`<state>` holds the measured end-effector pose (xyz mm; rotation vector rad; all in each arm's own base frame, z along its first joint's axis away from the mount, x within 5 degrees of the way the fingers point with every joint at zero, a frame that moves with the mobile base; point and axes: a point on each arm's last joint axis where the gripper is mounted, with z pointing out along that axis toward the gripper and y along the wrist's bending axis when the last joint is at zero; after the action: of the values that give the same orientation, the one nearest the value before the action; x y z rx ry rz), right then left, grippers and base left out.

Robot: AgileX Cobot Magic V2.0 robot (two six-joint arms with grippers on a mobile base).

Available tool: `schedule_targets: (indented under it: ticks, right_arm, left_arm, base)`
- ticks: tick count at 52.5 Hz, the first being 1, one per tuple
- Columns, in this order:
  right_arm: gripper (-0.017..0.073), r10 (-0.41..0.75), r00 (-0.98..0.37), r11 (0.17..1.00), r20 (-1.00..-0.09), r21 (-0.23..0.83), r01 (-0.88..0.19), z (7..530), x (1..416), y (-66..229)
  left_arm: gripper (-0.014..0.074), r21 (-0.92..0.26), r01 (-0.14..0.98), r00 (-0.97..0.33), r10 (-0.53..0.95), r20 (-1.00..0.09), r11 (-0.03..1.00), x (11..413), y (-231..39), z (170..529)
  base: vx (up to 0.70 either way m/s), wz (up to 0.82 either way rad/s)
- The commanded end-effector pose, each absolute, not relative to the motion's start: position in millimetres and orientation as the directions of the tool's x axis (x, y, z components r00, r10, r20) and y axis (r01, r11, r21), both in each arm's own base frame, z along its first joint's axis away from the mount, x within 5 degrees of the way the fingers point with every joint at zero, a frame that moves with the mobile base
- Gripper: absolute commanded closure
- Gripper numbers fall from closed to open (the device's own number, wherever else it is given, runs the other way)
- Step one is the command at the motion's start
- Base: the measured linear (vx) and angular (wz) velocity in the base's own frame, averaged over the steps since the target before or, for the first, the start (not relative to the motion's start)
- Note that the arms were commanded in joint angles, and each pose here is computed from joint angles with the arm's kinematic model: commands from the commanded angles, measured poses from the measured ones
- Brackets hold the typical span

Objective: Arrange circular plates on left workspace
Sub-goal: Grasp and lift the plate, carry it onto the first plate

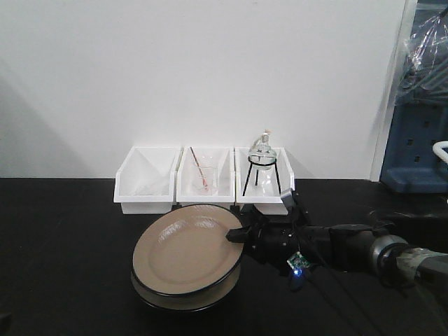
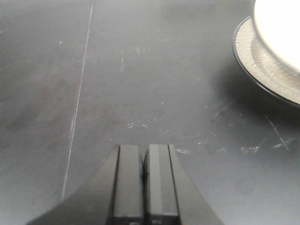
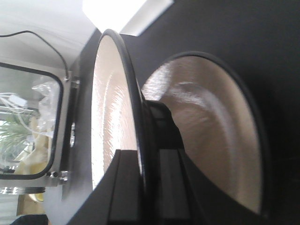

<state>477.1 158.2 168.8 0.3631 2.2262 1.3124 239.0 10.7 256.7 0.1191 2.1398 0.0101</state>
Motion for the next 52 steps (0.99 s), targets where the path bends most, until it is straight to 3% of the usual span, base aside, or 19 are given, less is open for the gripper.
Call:
schedule_targets:
  ticks: [1,11,18,22,30,39,52]
  right_arm:
    - [0.0564,0.522,-0.802,0.366,-0.290,0.926,-0.096,219.1,478.1,161.1]
    - [0.0557,0.511,-0.813,0.379,-0.281,0.922,-0.080,206.2,479.6,161.8]
    - [0.0484,0.455,-0.815,0.444,-0.359,0.885,-0.142,201.9,478.5,161.9]
    - [0.0409,0.428,-0.815,0.460,-0.390,0.870,-0.175,201.6,477.6,162.4]
    - [0.0172,0.380,-0.807,0.488,-0.452,0.839,-0.240,201.3,476.6,162.2]
    - [0.0011,0.287,-0.779,0.555,-0.558,0.759,-0.340,200.1,475.3,161.4]
    - [0.0016,0.115,-0.706,0.677,-0.698,0.576,-0.459,207.8,472.3,155.1]
  left_arm:
    - [0.0598,0.063,0.034,-0.466,0.072,-0.882,0.997,240.4,14.3,274.4]
    - [0.0598,0.063,0.034,-0.465,0.072,-0.882,0.997,240.4,14.4,274.4]
    - [0.0598,0.064,0.033,-0.464,0.072,-0.883,0.997,240.4,14.5,274.5]
    - [0.0598,0.064,0.033,-0.464,0.072,-0.883,0.997,240.4,14.5,274.5]
    - [0.0598,0.064,0.033,-0.464,0.072,-0.883,0.997,240.4,14.5,274.5]
    - [0.0598,0.064,0.033,-0.464,0.072,-0.883,0.997,240.4,14.5,274.5]
    - [0.0598,0.064,0.033,-0.464,0.072,-0.883,0.997,240.4,14.5,274.5]
  base:
    - [0.00,0.00]
    - [0.00,0.00]
    - [0.00,0.00]
    - [0.00,0.00]
    - [0.00,0.00]
    - [0.00,0.00]
    - [0.00,0.00]
